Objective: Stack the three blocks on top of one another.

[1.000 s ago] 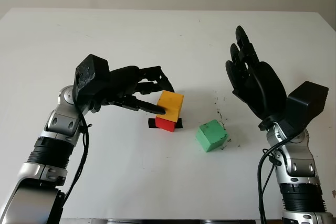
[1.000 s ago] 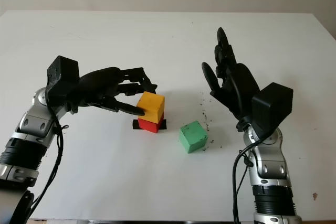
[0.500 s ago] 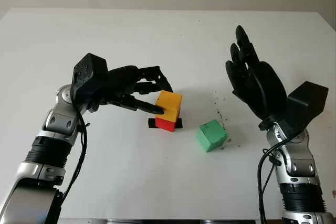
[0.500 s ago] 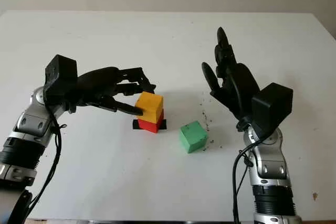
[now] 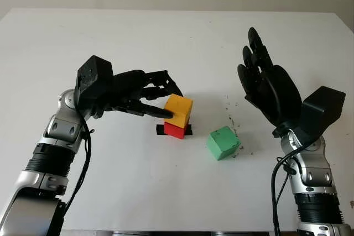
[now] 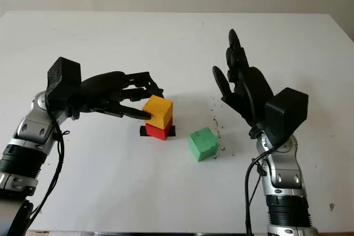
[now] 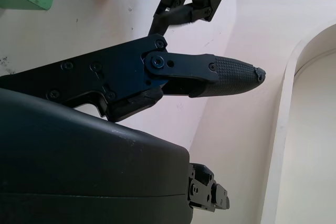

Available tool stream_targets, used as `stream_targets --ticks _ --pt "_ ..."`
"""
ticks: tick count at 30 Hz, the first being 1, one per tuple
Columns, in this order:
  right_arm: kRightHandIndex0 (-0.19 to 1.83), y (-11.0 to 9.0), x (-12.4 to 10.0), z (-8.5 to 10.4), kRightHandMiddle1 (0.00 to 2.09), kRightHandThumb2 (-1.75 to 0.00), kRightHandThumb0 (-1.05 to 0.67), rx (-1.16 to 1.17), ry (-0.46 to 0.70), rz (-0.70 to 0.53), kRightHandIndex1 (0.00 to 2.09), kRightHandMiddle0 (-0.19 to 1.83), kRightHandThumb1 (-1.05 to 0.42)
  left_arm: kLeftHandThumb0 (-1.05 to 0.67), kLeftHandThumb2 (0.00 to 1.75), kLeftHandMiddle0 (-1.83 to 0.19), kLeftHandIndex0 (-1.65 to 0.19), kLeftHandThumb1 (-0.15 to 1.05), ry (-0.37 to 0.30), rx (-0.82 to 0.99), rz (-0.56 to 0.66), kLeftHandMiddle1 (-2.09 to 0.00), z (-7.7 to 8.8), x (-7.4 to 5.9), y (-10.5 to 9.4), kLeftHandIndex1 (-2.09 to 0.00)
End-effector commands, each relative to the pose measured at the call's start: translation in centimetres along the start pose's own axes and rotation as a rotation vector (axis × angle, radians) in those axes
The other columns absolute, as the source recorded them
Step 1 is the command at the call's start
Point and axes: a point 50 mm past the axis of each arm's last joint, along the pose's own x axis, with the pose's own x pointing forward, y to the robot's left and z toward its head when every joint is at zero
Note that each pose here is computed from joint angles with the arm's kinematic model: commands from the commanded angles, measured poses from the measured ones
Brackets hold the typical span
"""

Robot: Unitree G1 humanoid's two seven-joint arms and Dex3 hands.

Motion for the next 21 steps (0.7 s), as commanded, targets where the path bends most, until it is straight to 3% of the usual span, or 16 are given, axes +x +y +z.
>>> stream_targets --ticks 1,7,17,21 --pt "-0.19 -0.1 -0.2 0.0 0.04 -0.48 -0.73 -0.001 -0.005 -0.003 0.0 -0.19 -1.05 -0.57 0.05 0.09 0.01 1.0 -0.008 0.016 -0.015 -0.04 0.3 0.0 0.3 -0.17" --pt "-0.19 -0.1 -0.2 -0.1 0.04 -0.48 -0.73 -0.018 -0.003 0.005 0.0 -0.19 -1.05 -0.57 0.03 0.19 0.12 0.93 -0.019 -0.01 -0.088 0.0 0.5 0.0 0.3 -0.05" --pt "-0.19 -0.1 -0.2 -0.2 0.05 -0.48 -0.75 -0.01 0.012 0.005 0.0 -0.19 -1.05 -0.62 0.03 0.19 0.15 0.86 -0.005 -0.055 -0.167 0.0 0.7 -0.7 0.3 -0.05" --pt "-0.19 -0.1 -0.1 0.0 0.05 -0.46 -0.75 -0.018 0.006 0.007 0.0 -0.19 -1.05 -0.7 0.04 0.19 0.13 0.85 -0.058 -0.072 -0.159 0.0 0.9 -1.6 0.4 -0.06"
